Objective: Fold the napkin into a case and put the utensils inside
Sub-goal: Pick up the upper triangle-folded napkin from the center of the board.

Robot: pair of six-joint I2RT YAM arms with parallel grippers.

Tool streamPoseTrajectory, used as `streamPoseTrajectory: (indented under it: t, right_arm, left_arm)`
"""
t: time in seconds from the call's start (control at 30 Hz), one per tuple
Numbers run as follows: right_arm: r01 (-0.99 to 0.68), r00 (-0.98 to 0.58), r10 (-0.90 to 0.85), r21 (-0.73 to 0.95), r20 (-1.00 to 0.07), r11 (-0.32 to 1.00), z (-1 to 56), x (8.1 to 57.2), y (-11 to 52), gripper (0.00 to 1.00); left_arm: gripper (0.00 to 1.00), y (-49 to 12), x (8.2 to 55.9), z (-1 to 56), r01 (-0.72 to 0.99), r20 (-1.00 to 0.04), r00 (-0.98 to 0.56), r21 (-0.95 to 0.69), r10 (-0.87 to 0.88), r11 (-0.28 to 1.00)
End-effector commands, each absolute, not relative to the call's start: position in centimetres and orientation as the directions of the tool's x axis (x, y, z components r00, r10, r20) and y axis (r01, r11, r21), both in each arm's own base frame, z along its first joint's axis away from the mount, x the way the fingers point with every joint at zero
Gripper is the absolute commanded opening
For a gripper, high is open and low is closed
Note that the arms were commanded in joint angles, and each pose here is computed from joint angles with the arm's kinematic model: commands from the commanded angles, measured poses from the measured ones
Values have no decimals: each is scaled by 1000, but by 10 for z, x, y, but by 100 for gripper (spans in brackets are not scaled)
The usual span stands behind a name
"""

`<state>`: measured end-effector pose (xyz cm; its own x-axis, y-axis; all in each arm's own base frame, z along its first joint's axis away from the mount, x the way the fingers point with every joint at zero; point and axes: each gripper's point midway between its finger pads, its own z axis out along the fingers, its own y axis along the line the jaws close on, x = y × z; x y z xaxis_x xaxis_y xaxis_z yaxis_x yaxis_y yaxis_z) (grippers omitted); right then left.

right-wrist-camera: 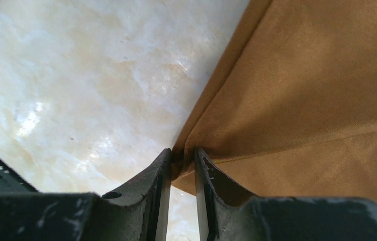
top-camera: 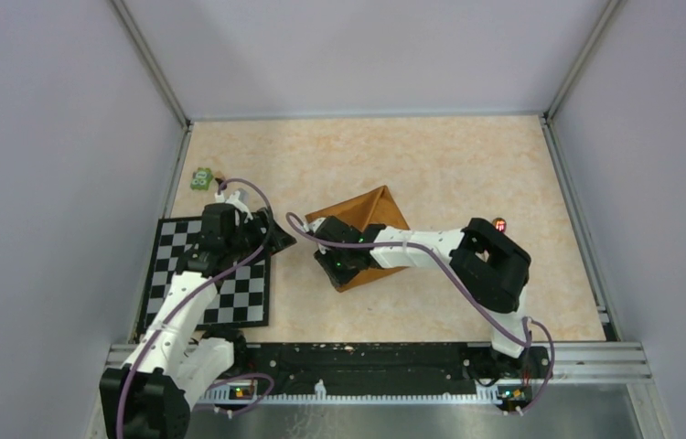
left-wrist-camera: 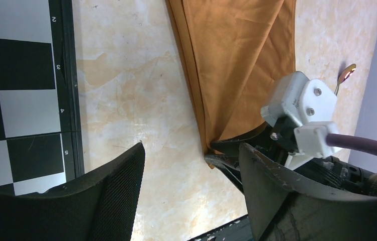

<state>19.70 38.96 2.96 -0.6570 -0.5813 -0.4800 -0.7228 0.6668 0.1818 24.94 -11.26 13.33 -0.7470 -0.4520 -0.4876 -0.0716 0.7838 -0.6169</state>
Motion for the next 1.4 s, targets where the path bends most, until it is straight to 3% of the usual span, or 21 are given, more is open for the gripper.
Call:
streamPoseTrajectory:
  t: [0.0,0.23,0.43,0.57,0.67,0.8,0.93,1.17,1.37]
  right_arm:
    - [-731,-635,-627,90,-452,676,24,202,380,24]
    - [-770,-612,-671,120,-419,627,20,189,378,41]
    - [-791,-583,-721,60,-375,608,8,185,366,48]
    - [-795,-552,-764,-66,-335,604,-3,190,352,49]
    - [-788,-538,-787,-152,-301,597,-14,192,340,43]
    - [-761,-527,-802,-264,-282,593,-21,196,327,22]
    - [-718,-520,-785,-325,-337,615,-13,203,327,0]
    - [-740,-520,-686,-133,-508,659,24,197,358,0]
    - [-724,-574,-599,4,-559,690,39,196,363,0]
  left_arm:
    - [74,-112,246,134,-46,-501,-746,-618,-439,785]
    - [74,-113,248,134,-45,-498,-745,-626,-443,779]
    - [75,-109,249,130,-61,-500,-739,-619,-453,783]
    - [75,-105,250,127,-80,-499,-732,-613,-464,786]
    - [76,-101,252,128,-95,-506,-718,-608,-477,788]
    - [79,-91,255,124,-151,-504,-697,-593,-510,791]
    - [86,-87,256,112,-223,-453,-692,-607,-563,763]
    - [87,-134,256,112,-101,-315,-806,-761,-502,641]
    - [88,-173,242,97,-132,-177,-848,-842,-500,523]
